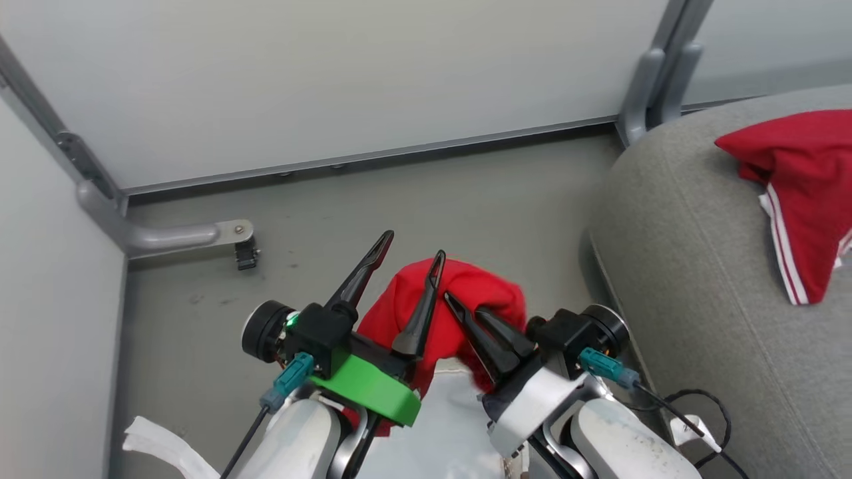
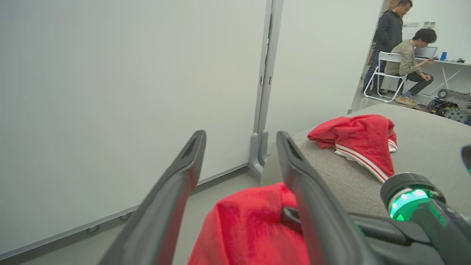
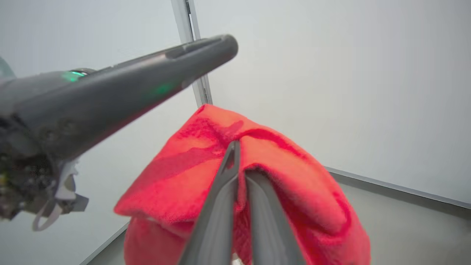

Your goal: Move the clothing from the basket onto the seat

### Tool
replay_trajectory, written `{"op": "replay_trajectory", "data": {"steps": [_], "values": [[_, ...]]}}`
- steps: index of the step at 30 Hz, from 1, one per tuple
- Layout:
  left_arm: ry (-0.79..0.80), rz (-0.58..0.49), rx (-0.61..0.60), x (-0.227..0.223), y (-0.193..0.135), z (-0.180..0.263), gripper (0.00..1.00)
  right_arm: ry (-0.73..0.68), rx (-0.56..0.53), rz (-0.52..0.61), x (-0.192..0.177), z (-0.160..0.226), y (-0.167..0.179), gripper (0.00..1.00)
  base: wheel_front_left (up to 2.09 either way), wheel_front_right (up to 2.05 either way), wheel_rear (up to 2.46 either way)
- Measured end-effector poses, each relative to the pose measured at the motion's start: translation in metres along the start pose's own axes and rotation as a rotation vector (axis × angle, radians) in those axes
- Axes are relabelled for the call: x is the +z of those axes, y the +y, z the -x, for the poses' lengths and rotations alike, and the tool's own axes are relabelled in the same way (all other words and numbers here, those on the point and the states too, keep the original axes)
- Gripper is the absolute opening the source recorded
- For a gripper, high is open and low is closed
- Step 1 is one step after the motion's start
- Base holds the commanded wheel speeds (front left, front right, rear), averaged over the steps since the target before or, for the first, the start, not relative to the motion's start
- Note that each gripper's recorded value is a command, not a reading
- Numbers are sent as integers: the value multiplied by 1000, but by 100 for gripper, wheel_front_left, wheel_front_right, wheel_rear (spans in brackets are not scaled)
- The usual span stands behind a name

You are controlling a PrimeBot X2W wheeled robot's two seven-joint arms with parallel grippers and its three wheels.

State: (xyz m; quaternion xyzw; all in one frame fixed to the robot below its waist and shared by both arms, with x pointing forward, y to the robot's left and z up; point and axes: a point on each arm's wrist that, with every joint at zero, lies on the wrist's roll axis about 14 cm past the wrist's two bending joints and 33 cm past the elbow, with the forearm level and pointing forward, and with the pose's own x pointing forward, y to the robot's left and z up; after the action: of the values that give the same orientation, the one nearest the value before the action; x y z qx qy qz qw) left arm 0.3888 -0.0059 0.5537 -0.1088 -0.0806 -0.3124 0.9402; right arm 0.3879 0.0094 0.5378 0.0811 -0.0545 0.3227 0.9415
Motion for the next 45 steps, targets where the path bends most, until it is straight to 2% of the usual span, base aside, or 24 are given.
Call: {"op": "replay_trajectory", "data": {"steps": [6, 21, 26, 30, 37, 40, 42, 45], "values": [[29, 27, -100, -15, -27, -19, 100, -23, -137, 11, 10, 28, -34, 0, 0, 0, 0], [116, 105, -394, -58, -113, -52, 100, -62, -530, 37, 30, 127, -111, 0, 0, 0, 0], [132, 126, -470, -67, -133, -59, 100, -72, -640, 111, 45, 154, -138, 0, 0, 0, 0], [167, 137, -486, -84, -132, -59, 100, -87, -659, 215, 69, 156, -162, 0, 0, 0, 0], [223, 152, -481, -110, -118, -59, 100, -129, -654, 468, 140, 151, -211, 0, 0, 0, 0], [243, 152, -478, -121, -111, -59, 100, -109, -609, 662, 177, 139, -226, 0, 0, 0, 0], [257, 154, -478, -128, -107, -58, 100, -141, -640, 731, 209, 138, -244, 0, 0, 0, 0], [263, 151, -487, -135, -103, -60, 100, -131, -678, 801, 232, 137, -269, 0, 0, 0, 0]]}}
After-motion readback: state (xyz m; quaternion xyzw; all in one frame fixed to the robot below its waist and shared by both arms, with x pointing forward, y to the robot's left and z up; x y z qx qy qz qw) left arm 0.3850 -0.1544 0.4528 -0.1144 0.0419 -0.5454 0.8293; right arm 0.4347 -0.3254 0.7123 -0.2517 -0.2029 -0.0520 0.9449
